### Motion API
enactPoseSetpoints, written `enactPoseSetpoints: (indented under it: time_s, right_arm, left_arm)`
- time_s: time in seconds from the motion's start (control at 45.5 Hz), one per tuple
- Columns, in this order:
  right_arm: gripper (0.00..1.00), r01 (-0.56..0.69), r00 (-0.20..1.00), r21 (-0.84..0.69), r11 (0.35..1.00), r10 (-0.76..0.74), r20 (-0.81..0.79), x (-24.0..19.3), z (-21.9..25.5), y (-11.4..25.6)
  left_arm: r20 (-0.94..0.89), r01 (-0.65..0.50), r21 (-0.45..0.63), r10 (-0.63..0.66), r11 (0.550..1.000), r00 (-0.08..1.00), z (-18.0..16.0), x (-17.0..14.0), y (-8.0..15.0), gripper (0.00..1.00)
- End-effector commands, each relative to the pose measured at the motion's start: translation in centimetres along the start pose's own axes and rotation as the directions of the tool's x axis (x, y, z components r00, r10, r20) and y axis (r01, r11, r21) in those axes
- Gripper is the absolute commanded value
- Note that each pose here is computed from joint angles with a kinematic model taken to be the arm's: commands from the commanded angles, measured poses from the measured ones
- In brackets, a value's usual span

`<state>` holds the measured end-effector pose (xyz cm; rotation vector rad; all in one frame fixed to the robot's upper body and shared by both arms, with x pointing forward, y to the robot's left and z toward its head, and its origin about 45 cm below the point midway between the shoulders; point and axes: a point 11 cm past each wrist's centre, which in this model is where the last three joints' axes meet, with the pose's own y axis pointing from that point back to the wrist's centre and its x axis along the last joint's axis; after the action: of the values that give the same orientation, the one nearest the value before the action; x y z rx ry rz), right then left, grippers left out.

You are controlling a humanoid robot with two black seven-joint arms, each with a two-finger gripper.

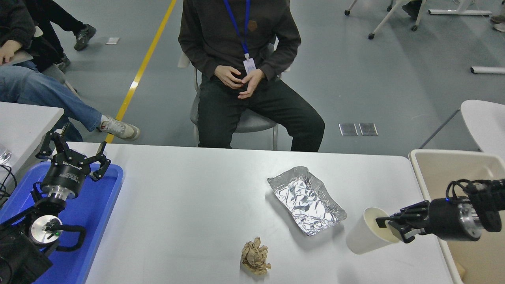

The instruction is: Clean the table surface

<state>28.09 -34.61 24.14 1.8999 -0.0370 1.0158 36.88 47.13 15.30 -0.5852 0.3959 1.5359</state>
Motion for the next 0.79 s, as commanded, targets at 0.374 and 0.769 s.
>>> enactPoseSetpoints:
  time_s: [0.374,0.769]
  right_arm:
    - [0.0,-0.146,0.984,-0.163,0.976,0.16,0.081,1.1,3.5,9.3]
    - [0.0,-0.155,0.976,-0.344,0.926,0.197,0.09,-0.4,8.2,13.2]
  left_arm:
    - [0.0,0.0,0.001,0.0,1.0,1.0,0.0,0.0,0.0,1.0]
    - [0.001,-0.001,0.001,0.001,1.0,1.0,0.0,0.0,0.0,1.0]
